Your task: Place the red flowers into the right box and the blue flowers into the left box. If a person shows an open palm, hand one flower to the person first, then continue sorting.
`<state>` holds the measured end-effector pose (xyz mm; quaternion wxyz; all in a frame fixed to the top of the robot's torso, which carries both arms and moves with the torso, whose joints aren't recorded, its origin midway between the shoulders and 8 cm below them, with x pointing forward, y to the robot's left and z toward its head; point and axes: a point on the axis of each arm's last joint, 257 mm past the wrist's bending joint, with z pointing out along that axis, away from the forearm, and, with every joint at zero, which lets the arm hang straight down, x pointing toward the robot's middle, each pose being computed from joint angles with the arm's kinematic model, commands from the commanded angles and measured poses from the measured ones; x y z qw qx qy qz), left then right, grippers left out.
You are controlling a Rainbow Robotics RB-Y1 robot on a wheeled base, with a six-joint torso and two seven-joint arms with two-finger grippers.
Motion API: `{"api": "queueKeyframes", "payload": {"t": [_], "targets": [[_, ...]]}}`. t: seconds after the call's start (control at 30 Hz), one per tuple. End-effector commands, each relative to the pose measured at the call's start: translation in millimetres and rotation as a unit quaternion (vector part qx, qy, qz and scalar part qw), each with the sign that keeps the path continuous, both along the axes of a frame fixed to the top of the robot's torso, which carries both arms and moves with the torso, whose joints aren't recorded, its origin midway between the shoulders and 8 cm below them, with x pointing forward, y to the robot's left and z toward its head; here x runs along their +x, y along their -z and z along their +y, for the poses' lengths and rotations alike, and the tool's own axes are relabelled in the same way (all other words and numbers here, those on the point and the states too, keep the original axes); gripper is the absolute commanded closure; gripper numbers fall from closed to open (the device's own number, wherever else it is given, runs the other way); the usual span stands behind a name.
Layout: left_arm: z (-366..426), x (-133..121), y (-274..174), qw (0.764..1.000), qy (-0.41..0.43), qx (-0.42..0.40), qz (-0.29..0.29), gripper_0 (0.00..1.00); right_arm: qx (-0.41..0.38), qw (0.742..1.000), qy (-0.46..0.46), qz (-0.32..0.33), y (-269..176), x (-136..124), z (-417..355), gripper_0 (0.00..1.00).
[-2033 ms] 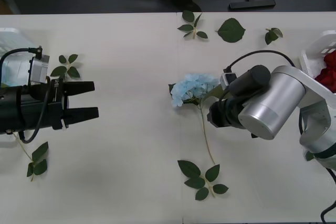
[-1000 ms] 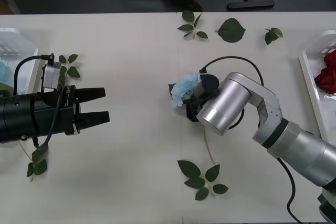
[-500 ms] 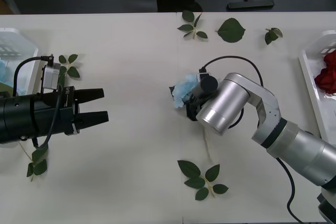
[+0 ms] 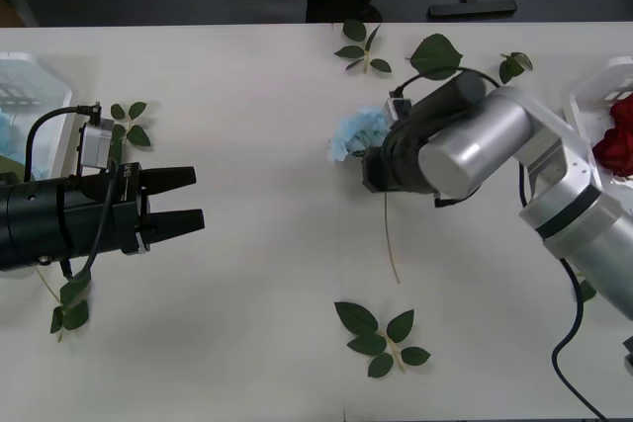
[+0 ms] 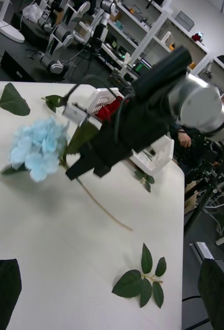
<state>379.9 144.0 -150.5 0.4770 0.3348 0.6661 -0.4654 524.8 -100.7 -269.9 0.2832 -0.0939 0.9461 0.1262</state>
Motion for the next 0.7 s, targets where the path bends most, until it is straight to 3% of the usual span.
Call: {"api": "queueKeyframes", "payload": {"t": [0.03,0.27,0.43,0.6,0.7], "targets": [[-1,0,-1,1.000,-0.005,-0.009,-0.006,0.00,0.040,0.992,-0.077,-0.092,-105,30,-12,1.00],[-2,-1,-1,1.000,-0.005,-0.009,-0.005,0.00,0.125,0.970,-0.155,-0.142,-175,21,10,1.00],[-1,0,-2,1.000,-0.006,-0.009,-0.006,0.00,0.131,0.968,-0.155,-0.146,-182,21,5,1.00],[-1,0,-2,1.000,-0.006,-0.009,-0.006,0.00,0.144,0.962,-0.131,-0.192,-211,39,-8,1.00],[-1,1,-2,1.000,-0.006,-0.009,-0.006,0.00,0.174,0.939,-0.107,-0.278,-267,62,-17,1.00]]}}
